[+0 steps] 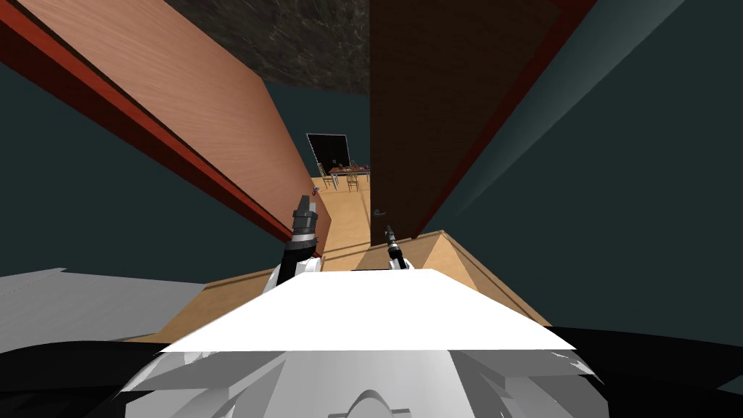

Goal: Push the door open

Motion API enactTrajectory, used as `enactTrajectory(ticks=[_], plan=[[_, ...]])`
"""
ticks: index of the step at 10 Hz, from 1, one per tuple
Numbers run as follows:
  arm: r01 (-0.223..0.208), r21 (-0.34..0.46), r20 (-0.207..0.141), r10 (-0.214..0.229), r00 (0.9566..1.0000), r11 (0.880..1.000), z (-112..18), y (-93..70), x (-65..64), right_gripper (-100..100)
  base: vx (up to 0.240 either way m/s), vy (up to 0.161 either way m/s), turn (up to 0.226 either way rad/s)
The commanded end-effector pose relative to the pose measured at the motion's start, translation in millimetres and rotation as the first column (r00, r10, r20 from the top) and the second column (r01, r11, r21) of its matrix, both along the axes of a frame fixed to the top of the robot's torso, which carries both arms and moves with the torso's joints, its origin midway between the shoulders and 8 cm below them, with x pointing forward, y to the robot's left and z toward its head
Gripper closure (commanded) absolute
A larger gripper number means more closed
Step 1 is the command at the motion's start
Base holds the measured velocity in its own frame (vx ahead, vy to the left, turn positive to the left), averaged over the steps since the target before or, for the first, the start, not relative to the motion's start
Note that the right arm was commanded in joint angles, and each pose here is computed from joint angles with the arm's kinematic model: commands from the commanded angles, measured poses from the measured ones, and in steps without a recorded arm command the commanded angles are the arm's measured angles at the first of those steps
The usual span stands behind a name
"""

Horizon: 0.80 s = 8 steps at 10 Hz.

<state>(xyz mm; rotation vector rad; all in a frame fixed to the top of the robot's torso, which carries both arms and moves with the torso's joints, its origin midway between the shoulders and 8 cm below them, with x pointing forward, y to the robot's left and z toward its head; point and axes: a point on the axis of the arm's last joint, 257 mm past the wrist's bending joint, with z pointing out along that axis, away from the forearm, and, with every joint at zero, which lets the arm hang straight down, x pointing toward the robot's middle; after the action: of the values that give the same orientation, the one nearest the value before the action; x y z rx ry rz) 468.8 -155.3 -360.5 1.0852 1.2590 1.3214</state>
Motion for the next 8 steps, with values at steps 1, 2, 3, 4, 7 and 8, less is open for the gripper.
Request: enactTrajectory(ticks=[1, 2, 3, 4, 7, 8], plan=[[-0.01, 0.001, -0.014, 0.01, 0.9999, 1.0, -7.5, 6.2, -0.9, -100, 0.07, -0.051, 0.019], [-0.015, 0.002, -0.023, 0.015, 0.9996, 1.0, -11.4, 10.0, -1.6, -100, 0.071, -0.055, 0.03], [-0.021, 0.003, -0.031, 0.021, 0.9993, 1.0, -15.3, 13.8, -2.4, -100, 0.075, -0.049, 0.038], [-0.026, 0.004, -0.038, 0.026, 0.999, 1.0, -18.2, 16.9, -3.0, -100, 0.092, -0.032, 0.026], [-0.038, 0.008, -0.055, 0.038, 0.9977, 0.999, -25.9, 25.8, -5.0, -100, 0.082, -0.026, 0.021], [-0.045, 0.01, -0.064, 0.045, 0.9969, 0.999, -29.7, 30.9, -6.2, -100, 0.088, -0.049, 0.027]])
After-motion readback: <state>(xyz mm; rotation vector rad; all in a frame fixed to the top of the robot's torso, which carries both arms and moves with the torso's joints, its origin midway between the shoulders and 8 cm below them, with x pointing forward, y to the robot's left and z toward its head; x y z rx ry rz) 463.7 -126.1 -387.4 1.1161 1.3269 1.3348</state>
